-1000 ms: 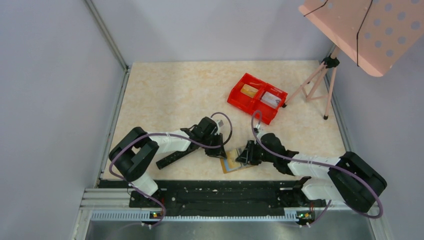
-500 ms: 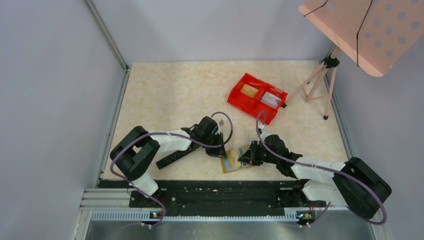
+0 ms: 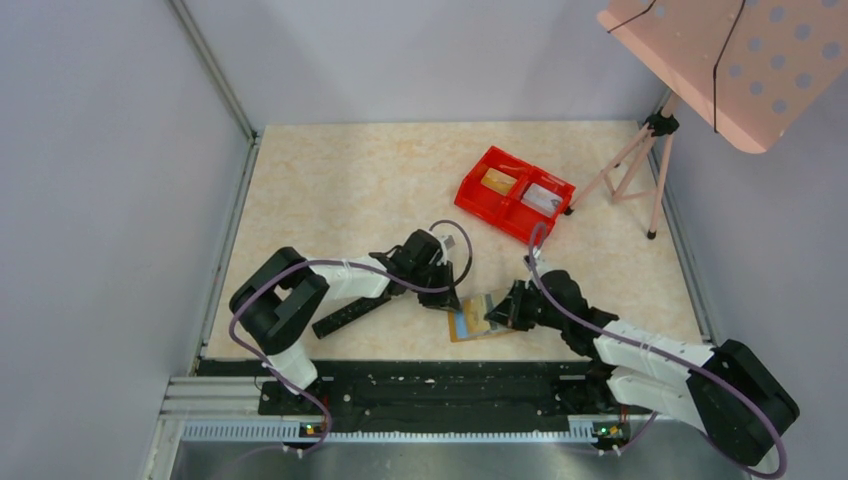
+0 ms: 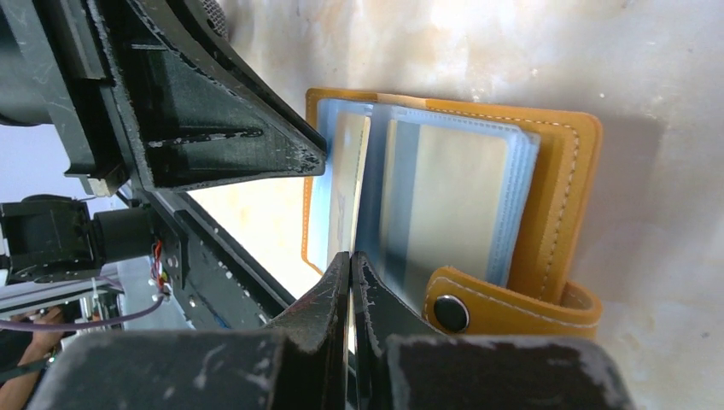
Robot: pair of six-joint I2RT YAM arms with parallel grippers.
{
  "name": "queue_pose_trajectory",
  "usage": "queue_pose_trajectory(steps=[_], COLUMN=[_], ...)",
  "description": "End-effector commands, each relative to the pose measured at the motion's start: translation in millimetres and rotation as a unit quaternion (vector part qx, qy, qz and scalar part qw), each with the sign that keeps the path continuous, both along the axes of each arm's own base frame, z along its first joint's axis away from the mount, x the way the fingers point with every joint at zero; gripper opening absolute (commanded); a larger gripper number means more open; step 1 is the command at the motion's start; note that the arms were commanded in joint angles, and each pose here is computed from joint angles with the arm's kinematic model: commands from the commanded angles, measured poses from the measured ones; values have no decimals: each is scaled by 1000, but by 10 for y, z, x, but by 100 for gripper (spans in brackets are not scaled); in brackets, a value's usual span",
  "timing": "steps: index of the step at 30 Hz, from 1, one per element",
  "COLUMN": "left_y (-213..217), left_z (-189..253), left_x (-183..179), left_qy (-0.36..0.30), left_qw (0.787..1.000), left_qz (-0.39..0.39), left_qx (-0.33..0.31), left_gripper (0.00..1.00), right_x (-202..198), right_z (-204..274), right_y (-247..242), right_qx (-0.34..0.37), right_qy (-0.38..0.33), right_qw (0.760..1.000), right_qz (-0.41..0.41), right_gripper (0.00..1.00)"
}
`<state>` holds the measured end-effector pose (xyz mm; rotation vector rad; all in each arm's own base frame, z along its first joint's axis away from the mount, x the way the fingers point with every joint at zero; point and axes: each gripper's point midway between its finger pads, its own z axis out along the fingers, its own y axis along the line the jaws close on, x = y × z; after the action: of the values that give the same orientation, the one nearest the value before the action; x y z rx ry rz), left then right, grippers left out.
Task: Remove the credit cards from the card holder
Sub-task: Remove the credit card from the card holder.
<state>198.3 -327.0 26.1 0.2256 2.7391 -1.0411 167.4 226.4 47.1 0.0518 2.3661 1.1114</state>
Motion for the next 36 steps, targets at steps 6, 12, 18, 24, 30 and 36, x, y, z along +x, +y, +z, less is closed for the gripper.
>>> queue_pose_trajectory(steps=[6,12,18,24,30,36], left_y=[191,232,215,203,212,201], left_z=[-318,-399,-371,-372,-380,-381], left_x=[134,106,125,122,112,101], left_qy=[-29,-24,-27,-25,-23,-20], left_qw=[997,996,996,996,996,997], left_qz=[10,10,8,4,4,3], left_qx=[76,86,83,82,84,81], left_gripper=[18,18,18,18,18,17], right_x=[88,126,122,109,113,88], right_z=[14,78,107,75,105,113], right_y=[-82,-151,-212,-230,-269,-312], right_qx=[15,11,-2,4,19,22], right_qy=[-16,-26,-32,-24,-25,-27], right_qw=[1000,999,998,998,996,995], right_qz=[-22,-41,-48,-58,-81,-89], right_gripper=[0,0,0,0,0,0])
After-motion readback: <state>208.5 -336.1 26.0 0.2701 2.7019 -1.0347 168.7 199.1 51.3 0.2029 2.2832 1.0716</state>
